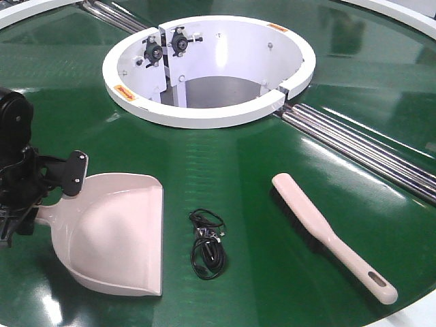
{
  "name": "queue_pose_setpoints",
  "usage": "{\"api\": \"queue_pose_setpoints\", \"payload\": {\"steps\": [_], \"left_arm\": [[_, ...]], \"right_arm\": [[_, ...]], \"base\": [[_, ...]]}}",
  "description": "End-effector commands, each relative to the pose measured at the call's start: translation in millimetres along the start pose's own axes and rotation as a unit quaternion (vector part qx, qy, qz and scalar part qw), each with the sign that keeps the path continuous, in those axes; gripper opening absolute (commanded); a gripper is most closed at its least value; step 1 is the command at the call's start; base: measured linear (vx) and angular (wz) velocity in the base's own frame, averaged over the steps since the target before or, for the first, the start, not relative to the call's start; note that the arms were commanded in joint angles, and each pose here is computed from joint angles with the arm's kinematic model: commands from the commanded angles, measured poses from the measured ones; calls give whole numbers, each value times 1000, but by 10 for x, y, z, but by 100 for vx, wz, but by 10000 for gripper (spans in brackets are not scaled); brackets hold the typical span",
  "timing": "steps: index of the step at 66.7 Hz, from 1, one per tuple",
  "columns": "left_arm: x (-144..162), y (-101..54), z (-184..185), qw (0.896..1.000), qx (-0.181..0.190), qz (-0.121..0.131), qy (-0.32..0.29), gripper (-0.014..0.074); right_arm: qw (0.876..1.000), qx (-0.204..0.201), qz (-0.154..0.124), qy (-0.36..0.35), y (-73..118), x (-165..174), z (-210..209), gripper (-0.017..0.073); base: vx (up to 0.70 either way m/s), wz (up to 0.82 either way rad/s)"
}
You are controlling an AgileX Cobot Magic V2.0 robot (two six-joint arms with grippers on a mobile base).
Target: Clean and inspect green conveyor with broom and dustpan
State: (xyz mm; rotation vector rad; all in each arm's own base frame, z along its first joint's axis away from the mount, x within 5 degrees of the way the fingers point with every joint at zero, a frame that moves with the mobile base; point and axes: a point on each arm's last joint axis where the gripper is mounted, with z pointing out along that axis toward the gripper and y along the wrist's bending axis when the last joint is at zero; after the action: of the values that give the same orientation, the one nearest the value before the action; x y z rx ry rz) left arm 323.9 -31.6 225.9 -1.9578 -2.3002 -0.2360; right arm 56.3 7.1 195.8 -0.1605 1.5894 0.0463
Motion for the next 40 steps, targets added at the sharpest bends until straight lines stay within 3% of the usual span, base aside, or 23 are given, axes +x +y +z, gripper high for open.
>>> {"api": "queue_pose_setpoints", "payload": {"steps": [1,14,26,33,40], "left_arm": [[22,-1,-200,1000,-27,-7,-8,-7],[22,-1,-200,1000,-27,-7,-8,-7],[22,-1,-200,1000,-27,-7,-8,-7],[22,-1,-200,1000,-27,-7,-8,-7],[22,-1,-200,1000,-27,-7,-8,-7]], "right_arm": [[999,4,-3,-42,-2,-41,-11,-10],[995,4,-4,-95,-2,-143,-25,-10],[974,-2,28,-225,-6,-418,-110,-10],[973,-5,46,-227,-24,-637,-128,-10],[982,-4,52,-179,-45,-852,-44,-10]], "base": [[0,0],[0,0],[0,0],[0,0],[0,0]]}}
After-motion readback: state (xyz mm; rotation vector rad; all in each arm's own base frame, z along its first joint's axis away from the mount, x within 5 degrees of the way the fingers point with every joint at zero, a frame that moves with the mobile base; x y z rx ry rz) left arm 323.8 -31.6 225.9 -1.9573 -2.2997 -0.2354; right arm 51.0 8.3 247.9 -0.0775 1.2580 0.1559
